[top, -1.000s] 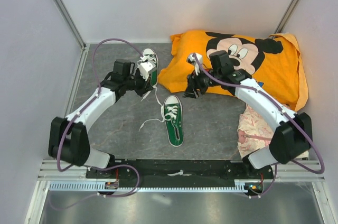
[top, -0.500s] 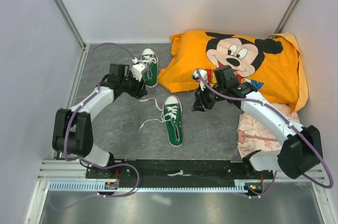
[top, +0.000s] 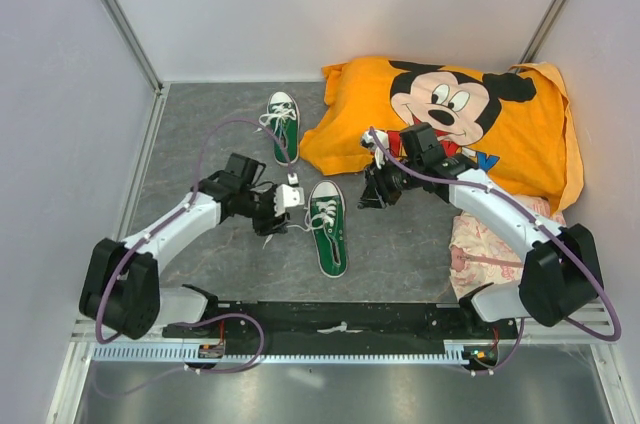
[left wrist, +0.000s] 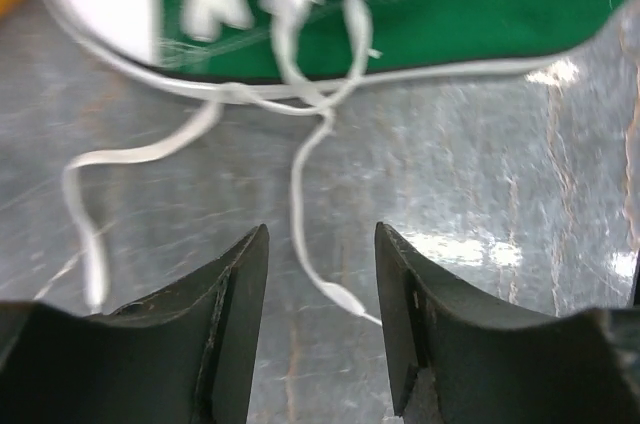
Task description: Tie the shoes
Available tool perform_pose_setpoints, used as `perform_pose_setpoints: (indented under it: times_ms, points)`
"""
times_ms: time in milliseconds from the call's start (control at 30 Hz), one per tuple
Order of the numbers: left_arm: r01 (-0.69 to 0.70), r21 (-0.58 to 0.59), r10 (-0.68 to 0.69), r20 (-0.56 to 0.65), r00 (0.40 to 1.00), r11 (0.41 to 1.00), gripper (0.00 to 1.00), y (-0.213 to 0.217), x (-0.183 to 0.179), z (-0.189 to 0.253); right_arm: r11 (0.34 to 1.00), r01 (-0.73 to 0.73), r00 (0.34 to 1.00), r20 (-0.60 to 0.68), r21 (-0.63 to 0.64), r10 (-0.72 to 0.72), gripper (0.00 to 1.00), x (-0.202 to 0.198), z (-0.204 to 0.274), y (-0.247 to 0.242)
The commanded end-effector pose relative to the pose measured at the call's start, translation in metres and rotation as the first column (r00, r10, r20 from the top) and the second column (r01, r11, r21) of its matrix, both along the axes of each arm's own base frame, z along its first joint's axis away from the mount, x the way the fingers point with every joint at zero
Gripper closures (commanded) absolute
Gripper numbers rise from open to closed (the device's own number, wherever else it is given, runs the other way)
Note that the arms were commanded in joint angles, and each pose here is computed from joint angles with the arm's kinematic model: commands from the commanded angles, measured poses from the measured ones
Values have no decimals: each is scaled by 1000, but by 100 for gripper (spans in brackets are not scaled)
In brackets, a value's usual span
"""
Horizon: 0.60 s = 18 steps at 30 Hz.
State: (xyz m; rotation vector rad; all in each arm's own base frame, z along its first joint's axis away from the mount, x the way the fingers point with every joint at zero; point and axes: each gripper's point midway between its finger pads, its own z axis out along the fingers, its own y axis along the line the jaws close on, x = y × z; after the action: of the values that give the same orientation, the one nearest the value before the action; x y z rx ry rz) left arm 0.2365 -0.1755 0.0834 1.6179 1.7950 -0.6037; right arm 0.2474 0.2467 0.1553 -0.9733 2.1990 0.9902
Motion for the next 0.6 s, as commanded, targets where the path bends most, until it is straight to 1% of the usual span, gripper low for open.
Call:
perform_pose_setpoints:
  times_ms: [0, 100, 267, 500, 567]
  points:
    - [60, 147, -66, 41, 997, 987, 45, 5, 5, -26, 998, 14, 1000, -6, 54, -14, 64, 2, 4, 8]
    - [35, 181, -45, 49, 998, 983, 43, 7, 16, -36, 998, 23, 1000, -15, 60, -22, 63, -1, 1, 7]
    - [77, 164, -90, 72, 993, 983, 41, -7, 21, -40, 998, 25, 999, -28, 53, -24, 63, -2, -6, 7]
    - [167, 201, -182, 63, 981, 965, 44, -24, 15, -56, 999, 35, 999, -25, 40, -34, 62, 3, -8, 6]
    - [183, 211, -200, 62, 978, 960, 46, -26, 15, -60, 999, 37, 999, -21, 35, -36, 62, 5, -9, 6]
